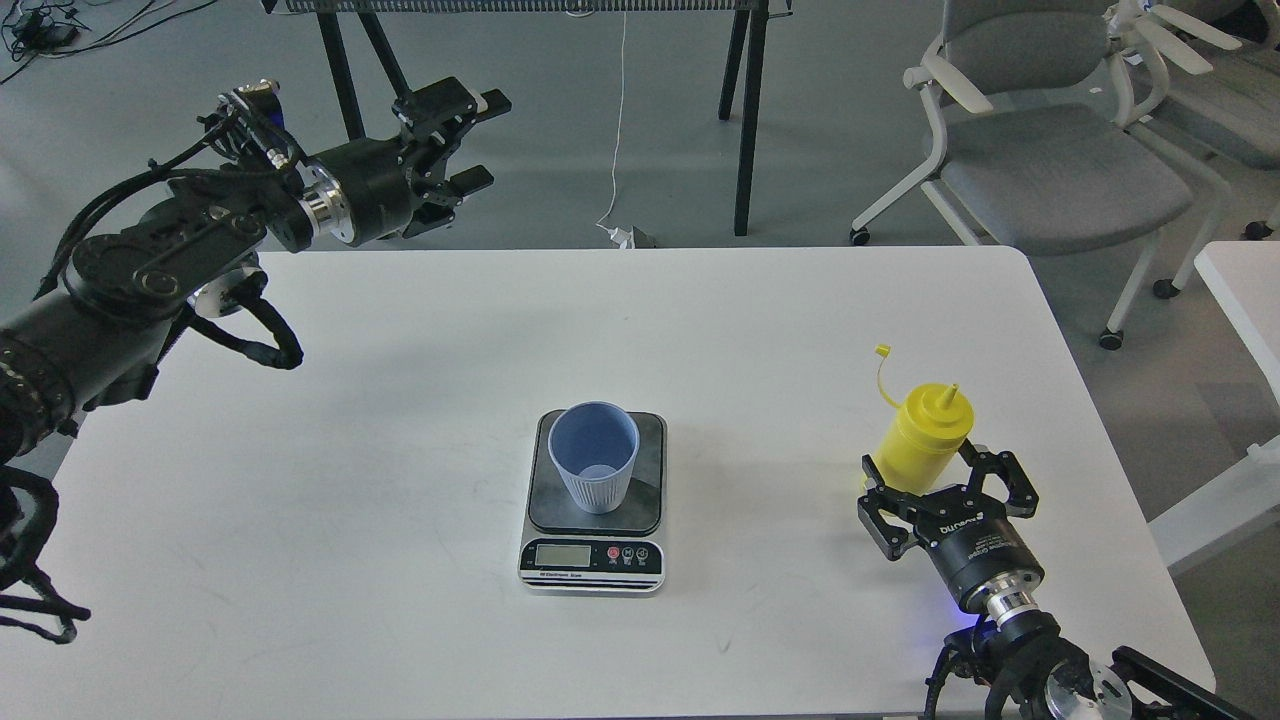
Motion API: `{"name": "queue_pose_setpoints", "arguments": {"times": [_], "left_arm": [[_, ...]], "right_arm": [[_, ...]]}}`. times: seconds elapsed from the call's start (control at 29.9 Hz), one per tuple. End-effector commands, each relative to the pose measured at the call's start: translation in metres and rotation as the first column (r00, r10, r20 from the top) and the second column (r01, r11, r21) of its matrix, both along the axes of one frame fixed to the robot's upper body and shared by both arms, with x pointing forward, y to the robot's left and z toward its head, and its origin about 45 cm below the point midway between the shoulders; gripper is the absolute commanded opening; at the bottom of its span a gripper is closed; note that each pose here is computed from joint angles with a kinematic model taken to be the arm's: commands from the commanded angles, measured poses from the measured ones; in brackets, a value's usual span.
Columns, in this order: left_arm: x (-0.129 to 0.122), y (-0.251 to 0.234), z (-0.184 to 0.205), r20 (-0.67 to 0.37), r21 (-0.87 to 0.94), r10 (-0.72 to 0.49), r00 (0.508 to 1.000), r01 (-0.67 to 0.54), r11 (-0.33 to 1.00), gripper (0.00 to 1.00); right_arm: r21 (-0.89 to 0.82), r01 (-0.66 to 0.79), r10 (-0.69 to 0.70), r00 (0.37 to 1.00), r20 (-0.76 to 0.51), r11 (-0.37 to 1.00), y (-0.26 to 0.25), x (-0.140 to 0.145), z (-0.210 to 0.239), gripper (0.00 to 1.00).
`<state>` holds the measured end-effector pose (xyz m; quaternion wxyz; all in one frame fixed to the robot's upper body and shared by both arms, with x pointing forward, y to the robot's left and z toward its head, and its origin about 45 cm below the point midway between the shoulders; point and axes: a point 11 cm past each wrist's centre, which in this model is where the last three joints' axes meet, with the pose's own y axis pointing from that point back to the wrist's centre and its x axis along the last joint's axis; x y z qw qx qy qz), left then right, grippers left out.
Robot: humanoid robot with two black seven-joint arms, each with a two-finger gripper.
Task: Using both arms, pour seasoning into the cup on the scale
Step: 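Close the right gripper around the yellow bottle, then lift the yellow bottle and tip it nozzle-down above the cup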
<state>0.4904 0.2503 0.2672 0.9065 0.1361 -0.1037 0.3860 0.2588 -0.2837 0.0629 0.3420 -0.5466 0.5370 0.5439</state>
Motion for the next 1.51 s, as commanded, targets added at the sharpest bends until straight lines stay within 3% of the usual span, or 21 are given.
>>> {"name": "queue_pose_setpoints", "arguments": {"times": [0.0, 0.13, 0.2, 0.37, 0.4, 0.43, 0.6, 0.77, 0.84, 0.9, 1.07, 1.24, 1.47], "left_arm": [[-0.001, 0.0, -0.002, -0.003, 0.001, 0.0, 1.0, 0.0, 1.0, 0.99], [-0.004, 0.003, -0.01, -0.019, -0.001, 0.005, 1.0, -0.005, 1.0, 0.99], [-0.004, 0.003, -0.01, -0.019, -0.001, 0.005, 1.0, -0.005, 1.0, 0.99], [-0.004, 0.005, -0.009, -0.018, 0.001, 0.009, 1.0, -0.009, 1.0, 0.99], [-0.004, 0.005, -0.01, -0.019, 0.001, 0.01, 1.0, -0.01, 1.0, 0.99], [-0.004, 0.004, -0.01, -0.02, 0.001, 0.008, 1.0, -0.008, 1.0, 0.99], [-0.004, 0.004, -0.01, -0.02, 0.0, 0.007, 1.0, -0.007, 1.0, 0.99], [-0.004, 0.004, -0.009, -0.018, 0.001, 0.008, 1.0, -0.008, 1.0, 0.99], [-0.004, 0.005, -0.009, -0.018, 0.001, 0.009, 1.0, -0.009, 1.0, 0.99], [-0.003, 0.006, -0.009, -0.017, 0.002, 0.011, 1.0, -0.011, 1.0, 0.99], [-0.003, 0.007, -0.009, -0.017, 0.003, 0.012, 1.0, -0.012, 1.0, 0.99], [-0.004, 0.007, -0.009, -0.019, 0.003, 0.012, 1.0, -0.012, 1.0, 0.99], [-0.003, 0.011, -0.006, -0.012, -0.003, 0.022, 1.0, -0.022, 1.0, 0.99]], "right_arm": [[-0.012, 0.002, -0.002, 1.0, 0.008, 1.0, -0.002, 0.007, 0.001, 0.99], [-0.015, 0.002, -0.002, 1.0, 0.012, 1.0, 0.002, 0.011, 0.0, 0.95], [-0.019, -0.001, 0.001, 1.0, 0.018, 1.0, 0.003, 0.012, 0.0, 0.85], [-0.007, 0.001, -0.001, 1.0, 0.019, 1.0, 0.011, 0.012, -0.002, 0.17], [-0.006, 0.003, -0.003, 1.0, 0.024, 1.0, 0.011, 0.014, -0.001, 0.06], [-0.004, -0.001, 0.001, 0.999, 0.032, 1.0, 0.013, 0.018, 0.002, 0.02], [0.038, -0.018, 0.014, 0.996, 0.094, 0.999, 0.026, 0.032, 0.023, 0.01], [0.054, -0.051, 0.03, 0.942, 0.336, 0.997, 0.025, 0.09, 0.113, 0.01], [-0.043, -0.1, 0.108, 0.878, 0.466, 0.994, 0.027, 0.117, 0.164, 0.01], [-0.224, -0.102, 0.203, 0.846, 0.494, 0.969, 0.035, 0.141, 0.197, 0.01], [-0.611, -0.09, 0.442, 0.773, 0.455, 0.786, 0.079, 0.169, 0.242, 0.01], [-0.906, -0.032, 0.703, 0.642, 0.305, 0.422, 0.132, 0.169, 0.25, 0.01], [-0.991, 0.135, 0.876, 0.479, 0.063, -0.003, 0.175, 0.158, 0.237, 0.01]]}}
